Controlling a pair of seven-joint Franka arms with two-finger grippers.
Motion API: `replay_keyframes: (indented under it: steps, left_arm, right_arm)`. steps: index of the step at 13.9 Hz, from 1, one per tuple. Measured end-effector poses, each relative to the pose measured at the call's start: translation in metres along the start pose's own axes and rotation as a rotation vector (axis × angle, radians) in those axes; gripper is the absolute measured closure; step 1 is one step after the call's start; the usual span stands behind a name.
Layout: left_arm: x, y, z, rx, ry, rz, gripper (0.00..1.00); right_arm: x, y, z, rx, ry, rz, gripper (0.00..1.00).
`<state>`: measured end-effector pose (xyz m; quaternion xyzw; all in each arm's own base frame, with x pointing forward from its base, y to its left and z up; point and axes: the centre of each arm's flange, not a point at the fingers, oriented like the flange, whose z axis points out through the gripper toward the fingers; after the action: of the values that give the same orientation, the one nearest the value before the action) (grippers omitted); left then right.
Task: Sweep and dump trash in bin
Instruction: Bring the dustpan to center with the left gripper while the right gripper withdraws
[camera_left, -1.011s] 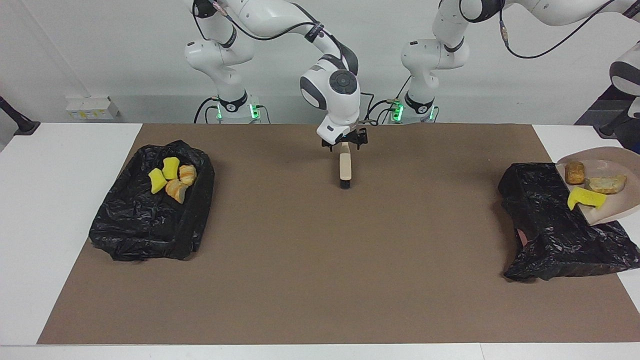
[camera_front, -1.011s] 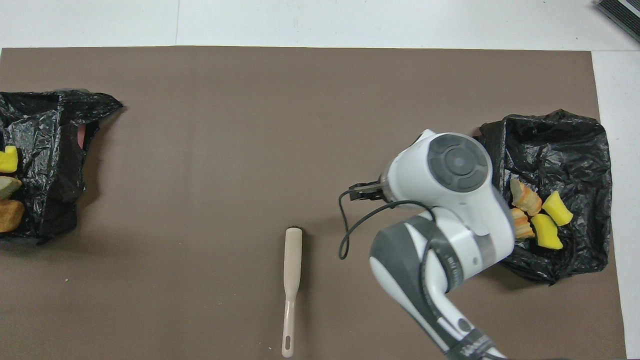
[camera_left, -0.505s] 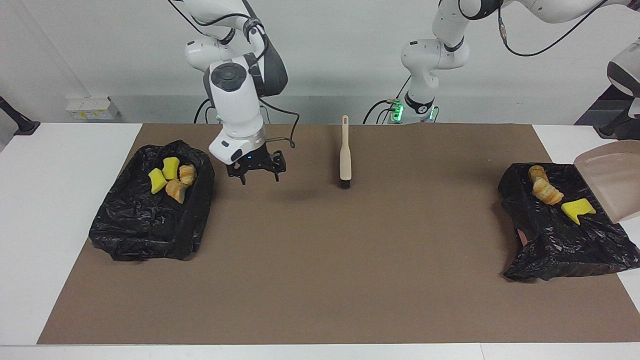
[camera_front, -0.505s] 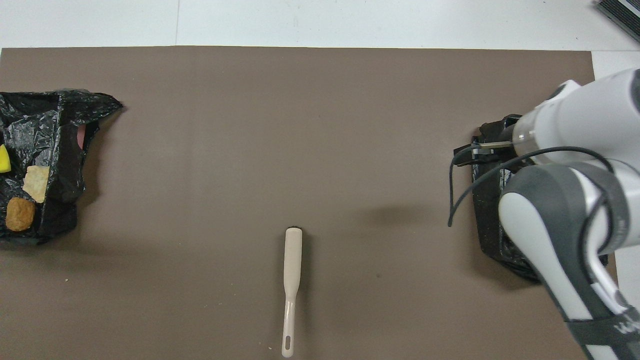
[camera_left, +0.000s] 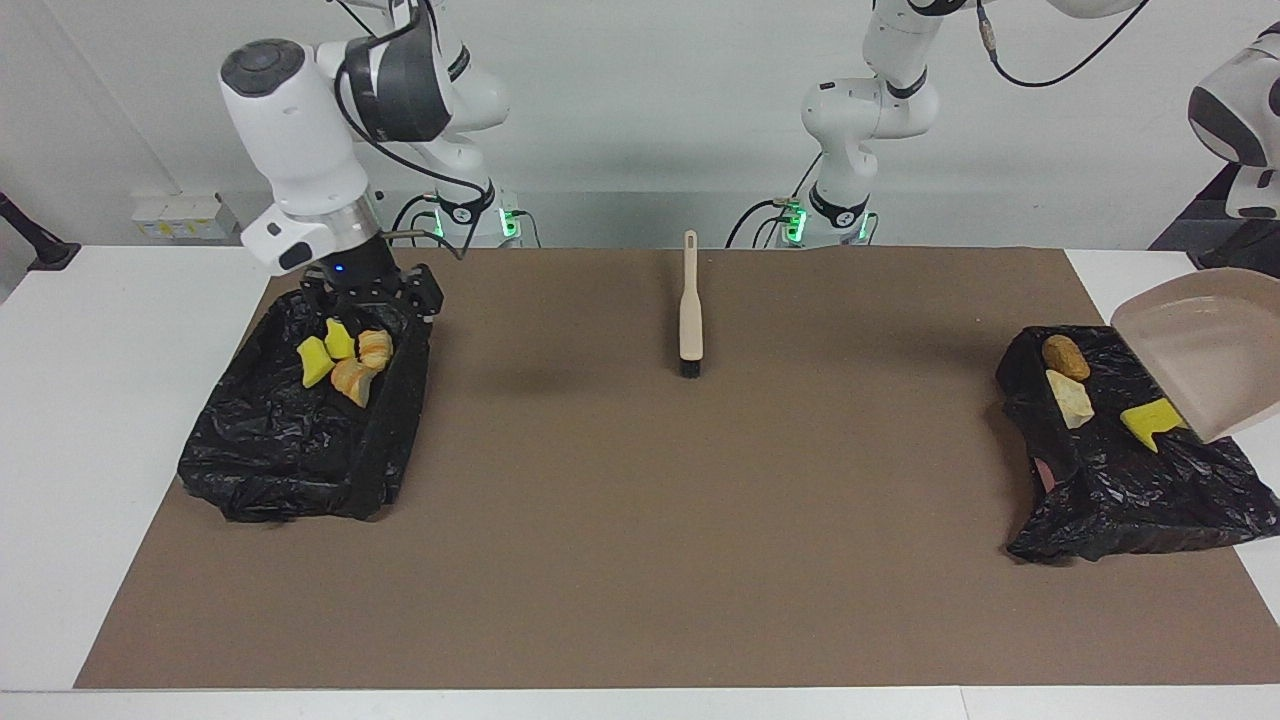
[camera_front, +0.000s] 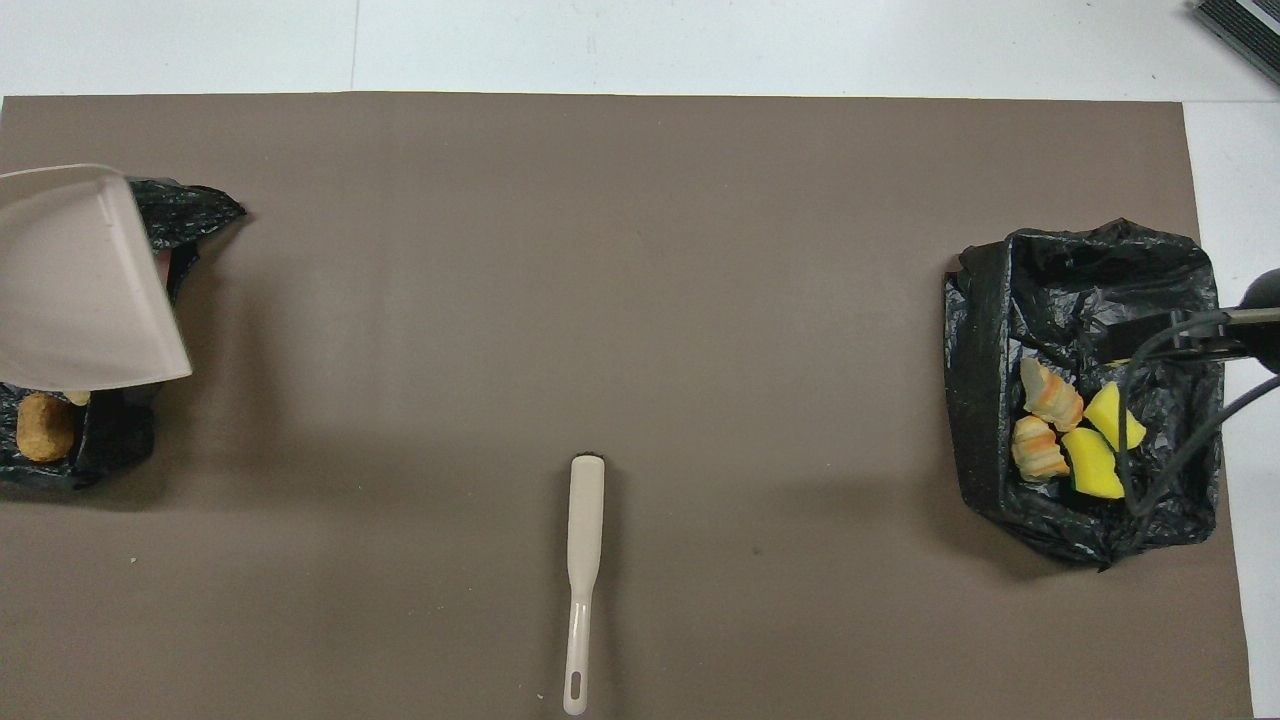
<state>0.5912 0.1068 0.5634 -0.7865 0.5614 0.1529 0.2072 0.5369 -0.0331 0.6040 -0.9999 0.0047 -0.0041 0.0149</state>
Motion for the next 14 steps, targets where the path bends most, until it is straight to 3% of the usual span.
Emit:
replay_keyframes:
  steps: [7,12,14]
  left_arm:
    - [0.161,0.056,-0.031,-0.179,0.233,-0.441,0.69]
    - [0.307,0.101,-0.044,-0.295,0.284,-0.829,0.69]
    - [0.360,0.118,-0.051,-0.363,0.289,-0.979,0.69]
  right_arm:
    - [0.001,-0.002,-0.002,-0.003,-0.001,-0.003,0.00]
    - [0.000,-0.005,-0.008,-0.005,0.012,-0.008,0.00]
    - [-0.004,-0.001,-0.021,-0.040,0.031,-0.011,0.00]
